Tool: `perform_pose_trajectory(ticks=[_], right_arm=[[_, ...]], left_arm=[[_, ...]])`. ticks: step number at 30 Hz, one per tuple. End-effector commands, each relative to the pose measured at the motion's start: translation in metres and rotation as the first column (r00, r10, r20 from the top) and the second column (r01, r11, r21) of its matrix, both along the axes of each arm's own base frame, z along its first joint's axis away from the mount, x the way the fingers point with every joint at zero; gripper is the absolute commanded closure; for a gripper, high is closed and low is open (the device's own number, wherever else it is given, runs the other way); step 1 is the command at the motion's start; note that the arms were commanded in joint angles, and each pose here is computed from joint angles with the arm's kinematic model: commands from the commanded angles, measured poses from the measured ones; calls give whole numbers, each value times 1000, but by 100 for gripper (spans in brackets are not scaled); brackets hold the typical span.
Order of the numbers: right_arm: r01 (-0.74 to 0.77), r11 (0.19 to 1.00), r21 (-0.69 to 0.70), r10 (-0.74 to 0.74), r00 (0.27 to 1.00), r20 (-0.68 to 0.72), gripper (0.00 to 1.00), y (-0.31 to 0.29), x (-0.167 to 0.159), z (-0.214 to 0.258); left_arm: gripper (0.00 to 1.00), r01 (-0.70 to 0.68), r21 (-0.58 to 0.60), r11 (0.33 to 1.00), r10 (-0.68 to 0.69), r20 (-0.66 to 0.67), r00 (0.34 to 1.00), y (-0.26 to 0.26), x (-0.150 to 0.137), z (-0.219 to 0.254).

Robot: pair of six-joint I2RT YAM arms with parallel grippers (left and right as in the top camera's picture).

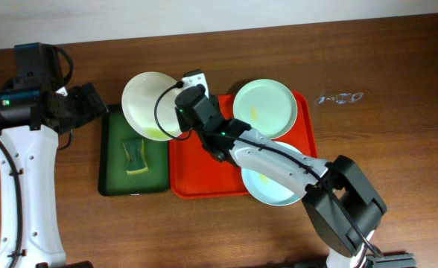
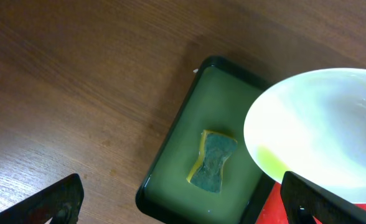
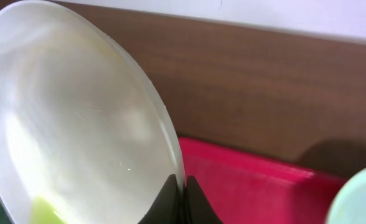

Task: Clean dirty plates on tray and stack at the side
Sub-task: 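Lift the white plate with the right gripper and carry it right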

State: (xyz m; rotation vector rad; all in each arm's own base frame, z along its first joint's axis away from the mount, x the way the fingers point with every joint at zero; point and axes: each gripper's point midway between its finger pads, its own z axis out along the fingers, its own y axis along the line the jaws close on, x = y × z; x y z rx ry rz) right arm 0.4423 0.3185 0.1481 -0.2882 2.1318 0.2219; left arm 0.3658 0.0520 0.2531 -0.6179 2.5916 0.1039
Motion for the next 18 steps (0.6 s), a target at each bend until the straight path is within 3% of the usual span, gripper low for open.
perform_pose_trajectory(ticks=[1, 5, 9, 14, 18], right_arm=[[-22, 986, -164, 52, 982, 184, 96, 14, 1, 37], [69, 939, -338, 73, 918, 390, 96, 29, -9, 87], [134, 861, -492, 151, 854, 497, 96, 35, -16, 118], [151, 826, -544, 217, 805, 553, 96, 44, -20, 139], [166, 851, -498, 199, 776, 598, 96, 48, -22, 153]], left_arm=[[1, -9, -4, 1000, 9, 8, 1000, 0, 0, 2], [1, -10, -4, 1000, 10, 8, 1000, 0, 0, 2], [1, -10, -5, 1000, 10, 8, 1000, 0, 0, 2], [1, -10, -4, 1000, 10, 8, 1000, 1, 0, 2], [1, -10, -4, 1000, 10, 8, 1000, 1, 0, 2]])
